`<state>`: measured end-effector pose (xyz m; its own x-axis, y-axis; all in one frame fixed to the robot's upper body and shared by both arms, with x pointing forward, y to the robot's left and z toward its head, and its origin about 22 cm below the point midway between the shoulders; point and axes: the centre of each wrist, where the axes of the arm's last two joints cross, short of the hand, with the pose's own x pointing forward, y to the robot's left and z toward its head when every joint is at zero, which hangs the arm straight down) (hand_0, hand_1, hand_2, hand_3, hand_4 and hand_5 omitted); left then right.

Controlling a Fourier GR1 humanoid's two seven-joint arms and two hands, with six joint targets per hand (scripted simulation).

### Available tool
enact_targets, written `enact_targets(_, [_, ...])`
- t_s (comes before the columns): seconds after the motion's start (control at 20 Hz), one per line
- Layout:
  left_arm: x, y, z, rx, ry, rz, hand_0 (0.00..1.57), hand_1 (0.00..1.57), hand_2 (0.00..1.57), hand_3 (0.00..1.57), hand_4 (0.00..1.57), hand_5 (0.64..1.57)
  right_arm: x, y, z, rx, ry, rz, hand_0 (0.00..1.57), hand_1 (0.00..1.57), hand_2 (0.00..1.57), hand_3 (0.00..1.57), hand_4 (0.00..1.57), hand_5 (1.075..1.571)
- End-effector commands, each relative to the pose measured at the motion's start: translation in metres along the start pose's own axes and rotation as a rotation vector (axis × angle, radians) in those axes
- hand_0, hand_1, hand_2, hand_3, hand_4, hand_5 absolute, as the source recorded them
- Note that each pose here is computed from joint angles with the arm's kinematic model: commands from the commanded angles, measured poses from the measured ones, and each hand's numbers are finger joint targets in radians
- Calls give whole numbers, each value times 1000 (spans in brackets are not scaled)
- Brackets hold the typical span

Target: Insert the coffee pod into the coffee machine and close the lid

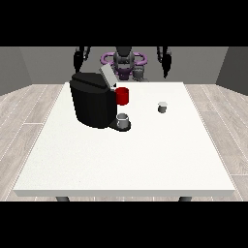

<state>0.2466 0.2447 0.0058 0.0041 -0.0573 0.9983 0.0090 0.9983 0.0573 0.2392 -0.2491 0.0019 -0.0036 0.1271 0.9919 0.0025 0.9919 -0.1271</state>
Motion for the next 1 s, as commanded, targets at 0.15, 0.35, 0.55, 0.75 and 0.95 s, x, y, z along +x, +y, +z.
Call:
enact_targets(0.15, [10,30,-7,-114,-80,-182,0,0,0,0,0,1571,-10,5,-2,-7,1,-23,0,0,0,0,0,1571])
enact_targets(0.35, [8,57,-6,-178,-148,-364,0,0,0,0,0,1571,3,9,-2,-114,-13,81,0,0,0,0,0,1571])
enact_targets(0.55, [23,82,-26,-185,-184,-453,0,0,0,0,0,1571,19,8,-22,-144,-76,105,0,0,0,0,0,1571])
enact_targets(0.75, [46,97,-51,-153,-92,-562,0,0,0,0,0,1571,23,22,-24,-89,-111,102,0,0,0,0,0,1571])
enact_targets(0.95, [66,108,-76,-152,-69,-579,0,0,0,0,0,1571,32,28,-36,-49,-143,101,0,0,0,0,0,1571])
